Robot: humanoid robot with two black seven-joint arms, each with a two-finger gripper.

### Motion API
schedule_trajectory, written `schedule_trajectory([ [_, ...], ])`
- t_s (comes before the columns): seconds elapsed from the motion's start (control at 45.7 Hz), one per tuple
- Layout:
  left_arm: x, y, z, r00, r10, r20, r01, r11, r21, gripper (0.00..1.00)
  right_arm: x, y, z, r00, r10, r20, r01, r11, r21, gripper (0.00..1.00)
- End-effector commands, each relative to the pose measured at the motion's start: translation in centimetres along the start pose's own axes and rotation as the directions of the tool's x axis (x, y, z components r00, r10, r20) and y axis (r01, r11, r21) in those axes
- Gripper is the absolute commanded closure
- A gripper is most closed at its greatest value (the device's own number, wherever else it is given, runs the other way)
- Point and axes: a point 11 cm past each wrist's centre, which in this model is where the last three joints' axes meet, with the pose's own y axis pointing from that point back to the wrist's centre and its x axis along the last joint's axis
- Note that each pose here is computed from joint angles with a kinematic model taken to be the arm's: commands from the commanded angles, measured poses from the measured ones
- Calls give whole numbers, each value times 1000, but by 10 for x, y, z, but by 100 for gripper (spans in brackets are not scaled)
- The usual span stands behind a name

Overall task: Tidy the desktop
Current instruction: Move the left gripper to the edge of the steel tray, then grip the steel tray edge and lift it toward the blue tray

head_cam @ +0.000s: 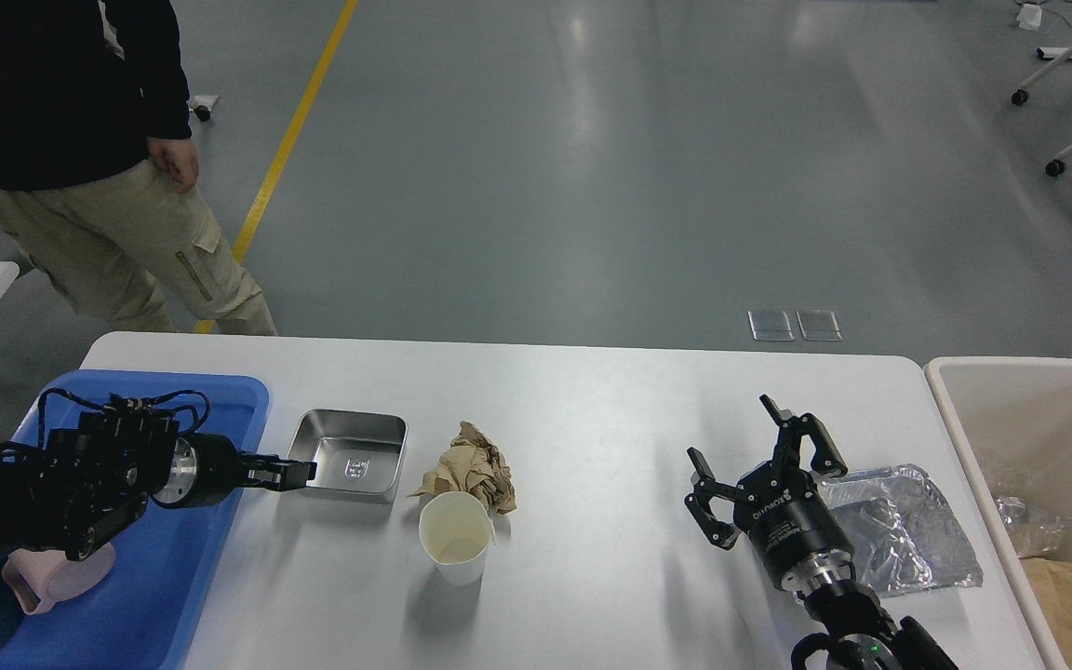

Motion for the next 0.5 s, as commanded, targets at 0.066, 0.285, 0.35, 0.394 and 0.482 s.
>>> schedule_trajectory([
  [0.066,0,0,2,1000,2,1,-2,1000,-24,67,0,1,0,1000,0,1,0,1000,-1,0],
  [0.285,-1,2,2,1000,-2,7,2,999,-54,81,1,2,1,1000,4,2,-4,1000,0,0],
  [0.35,-4,2,-1,1000,-8,8,9,999,-47,83,1,2,0,1000,2,1,-2,1000,0,0],
  [0.394,-6,3,-2,1000,-11,6,11,999,-49,84,1,2,1,1000,5,3,-5,1000,0,0],
  [0.482,-8,3,-1,1000,-17,7,17,998,-62,88,1,2,0,1000,2,1,-2,1000,0,0],
])
